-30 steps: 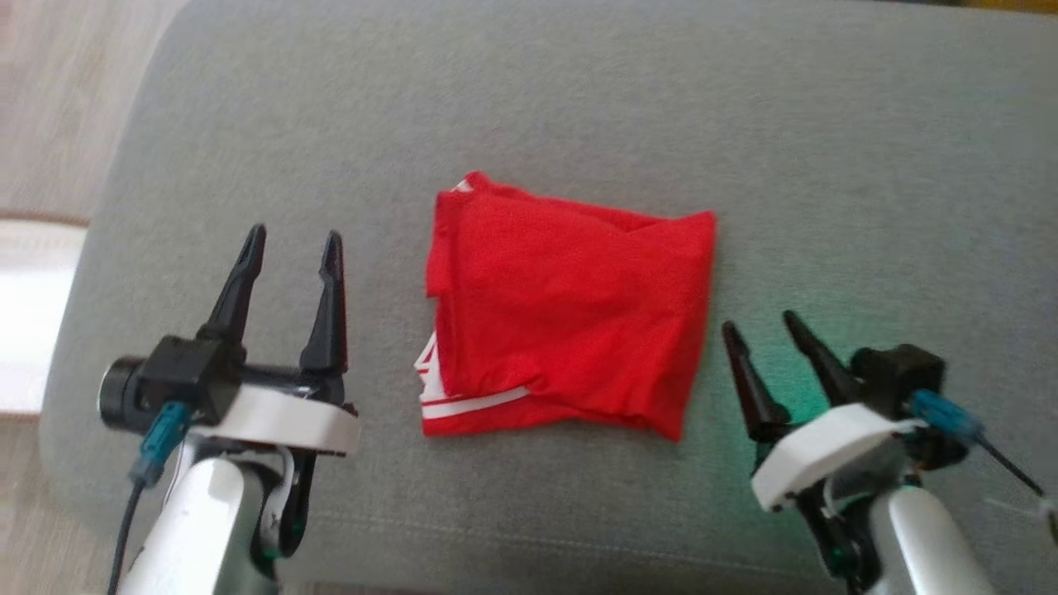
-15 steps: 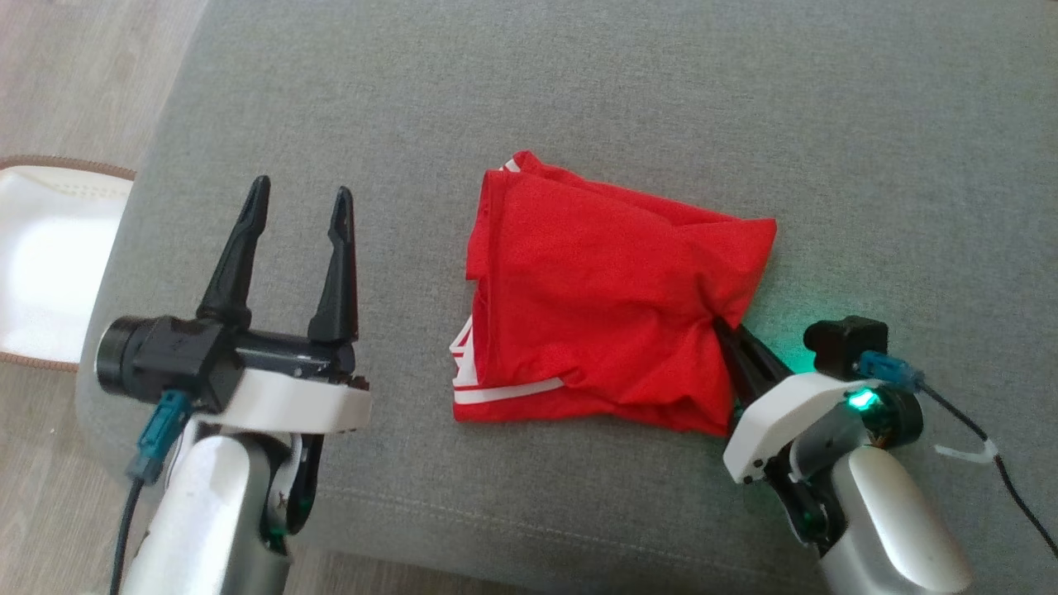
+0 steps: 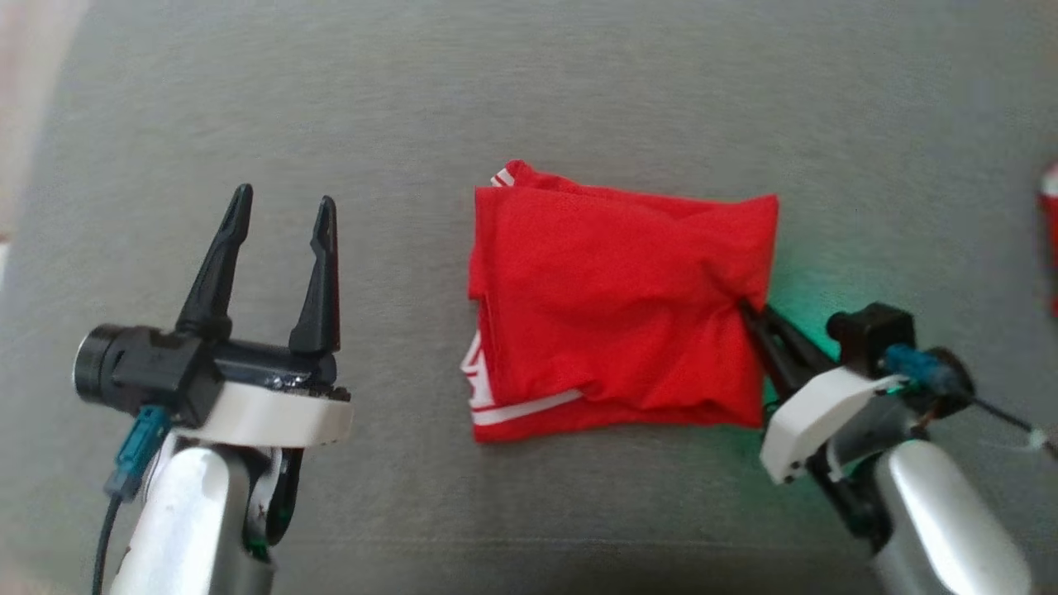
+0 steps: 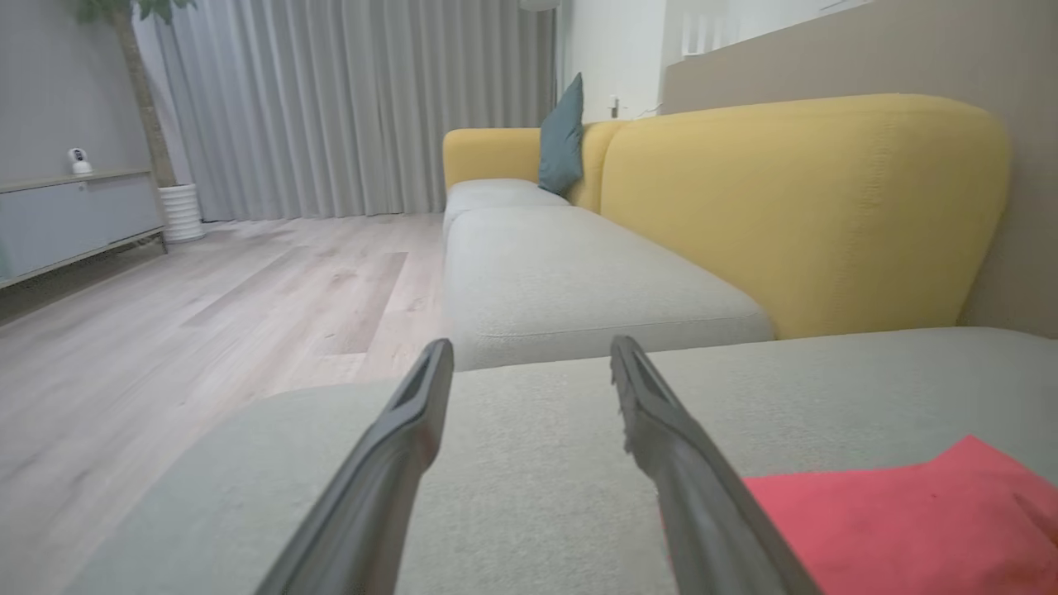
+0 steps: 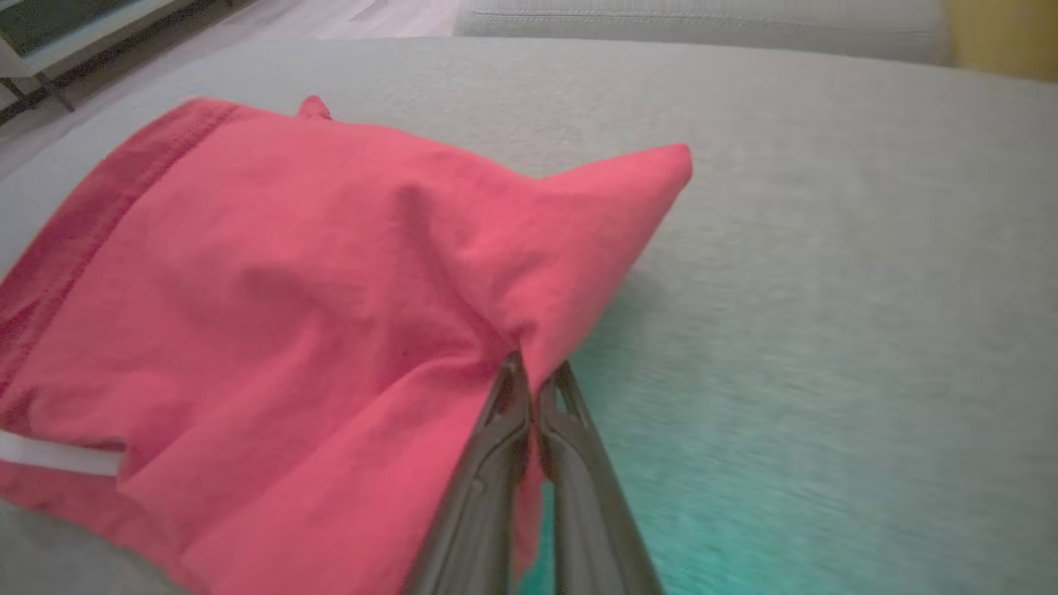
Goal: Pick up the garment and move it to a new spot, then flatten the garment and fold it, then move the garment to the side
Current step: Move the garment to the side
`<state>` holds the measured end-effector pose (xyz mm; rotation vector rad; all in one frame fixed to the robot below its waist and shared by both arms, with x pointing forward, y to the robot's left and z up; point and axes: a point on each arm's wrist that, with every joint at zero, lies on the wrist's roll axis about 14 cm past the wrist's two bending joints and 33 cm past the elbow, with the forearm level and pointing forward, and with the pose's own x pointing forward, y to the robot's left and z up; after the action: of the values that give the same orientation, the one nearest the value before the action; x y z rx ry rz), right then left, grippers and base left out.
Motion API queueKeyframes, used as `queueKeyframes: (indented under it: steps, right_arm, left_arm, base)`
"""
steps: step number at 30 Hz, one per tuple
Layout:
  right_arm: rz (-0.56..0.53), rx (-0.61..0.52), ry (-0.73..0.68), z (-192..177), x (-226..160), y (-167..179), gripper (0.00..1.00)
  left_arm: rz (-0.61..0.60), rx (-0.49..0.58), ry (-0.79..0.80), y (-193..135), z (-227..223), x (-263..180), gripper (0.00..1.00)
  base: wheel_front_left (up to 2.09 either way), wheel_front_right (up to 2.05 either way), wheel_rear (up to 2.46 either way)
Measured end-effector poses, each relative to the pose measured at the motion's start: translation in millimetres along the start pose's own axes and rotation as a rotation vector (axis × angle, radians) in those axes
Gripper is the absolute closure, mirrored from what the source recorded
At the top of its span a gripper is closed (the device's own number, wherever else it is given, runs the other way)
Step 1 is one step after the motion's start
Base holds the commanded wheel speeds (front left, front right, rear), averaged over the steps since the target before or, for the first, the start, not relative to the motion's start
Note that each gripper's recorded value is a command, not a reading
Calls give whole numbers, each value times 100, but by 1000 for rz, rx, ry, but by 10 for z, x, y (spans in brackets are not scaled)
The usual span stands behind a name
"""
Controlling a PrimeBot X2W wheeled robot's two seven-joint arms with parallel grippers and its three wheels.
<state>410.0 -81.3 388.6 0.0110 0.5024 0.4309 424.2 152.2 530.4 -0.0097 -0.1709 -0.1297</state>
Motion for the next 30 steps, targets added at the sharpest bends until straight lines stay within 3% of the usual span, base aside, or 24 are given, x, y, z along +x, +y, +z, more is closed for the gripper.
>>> queueKeyframes:
  steps: [7, 16, 23, 30]
  right_arm:
    - [-226, -83, -1, 115, -489, -921, 100]
    - [-559, -196, -95, 782, -1107, -2186, 100]
    - [-724, -227, -114, 982, -1452, -2686, 100]
    - [-818, -199, -105, 978, -1519, -2987, 100]
  left_arm:
    - [-190, -54, -14, -583, -111, 306, 0]
    - [-377, -108, -8, -1154, -379, 625, 0]
    - [-440, -148, 16, -1373, -639, 756, 0]
    - [-472, -163, 20, -1446, -832, 890, 0]
  base:
    - [0, 0, 0]
    - [0, 0, 0]
    - [0, 0, 0]
    - [0, 0, 0]
